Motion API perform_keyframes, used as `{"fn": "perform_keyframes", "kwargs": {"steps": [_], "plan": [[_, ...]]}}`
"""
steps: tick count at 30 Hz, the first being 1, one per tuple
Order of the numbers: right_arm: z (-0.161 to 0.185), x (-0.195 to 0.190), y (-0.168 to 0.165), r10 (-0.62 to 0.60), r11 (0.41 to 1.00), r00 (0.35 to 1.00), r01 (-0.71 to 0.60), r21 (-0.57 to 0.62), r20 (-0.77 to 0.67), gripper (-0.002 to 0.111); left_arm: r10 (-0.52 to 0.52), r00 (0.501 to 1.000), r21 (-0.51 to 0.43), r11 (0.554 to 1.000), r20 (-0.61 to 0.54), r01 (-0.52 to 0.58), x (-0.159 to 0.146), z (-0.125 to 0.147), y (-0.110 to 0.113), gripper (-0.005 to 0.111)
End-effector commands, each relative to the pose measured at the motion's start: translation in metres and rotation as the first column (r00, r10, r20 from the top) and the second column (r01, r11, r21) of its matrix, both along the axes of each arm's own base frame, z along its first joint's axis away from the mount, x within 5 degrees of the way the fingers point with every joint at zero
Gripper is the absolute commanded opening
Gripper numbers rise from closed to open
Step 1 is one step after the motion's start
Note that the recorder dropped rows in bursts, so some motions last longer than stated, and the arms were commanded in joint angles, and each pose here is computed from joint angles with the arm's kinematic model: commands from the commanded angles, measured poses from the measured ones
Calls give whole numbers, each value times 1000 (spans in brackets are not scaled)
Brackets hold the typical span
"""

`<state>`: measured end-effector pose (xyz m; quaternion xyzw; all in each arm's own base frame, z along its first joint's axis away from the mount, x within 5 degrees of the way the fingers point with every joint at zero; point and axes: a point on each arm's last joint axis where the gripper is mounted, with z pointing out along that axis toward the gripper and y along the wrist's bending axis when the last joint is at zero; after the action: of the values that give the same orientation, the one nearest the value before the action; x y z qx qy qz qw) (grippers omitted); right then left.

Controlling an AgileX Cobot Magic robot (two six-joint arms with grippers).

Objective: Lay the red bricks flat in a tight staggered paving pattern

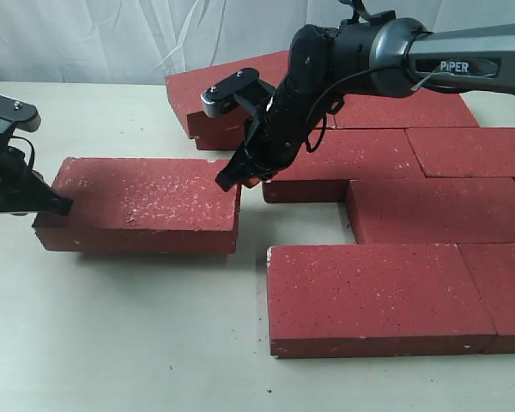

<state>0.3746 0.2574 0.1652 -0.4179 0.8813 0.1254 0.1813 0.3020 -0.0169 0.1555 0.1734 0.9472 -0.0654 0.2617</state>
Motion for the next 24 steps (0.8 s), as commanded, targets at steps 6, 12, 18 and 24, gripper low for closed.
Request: {"fn": "perform_keyframes", "kwargs": {"steps": [6, 12, 18, 24], "plan": [[-8, 5, 5, -3, 1000, 998, 4, -29, 60, -1, 18, 1000, 0, 1000, 16, -18, 2, -1, -2, 0], [-10, 7, -3, 32, 990, 995, -19, -137, 91, -1, 1, 1000, 6, 1000, 7, -1, 1, -1, -2, 0], [-5, 6, -11, 28, 982, 997, -13, -189, 74, -1, 17, 1000, 19, 1000, 20, -18, 1, 1, 5, 0], [2, -12, -19, 62, 962, 993, -85, -259, -96, -1, 147, 980, 37, 988, 132, -153, 11, 5, 16, 0]]}}
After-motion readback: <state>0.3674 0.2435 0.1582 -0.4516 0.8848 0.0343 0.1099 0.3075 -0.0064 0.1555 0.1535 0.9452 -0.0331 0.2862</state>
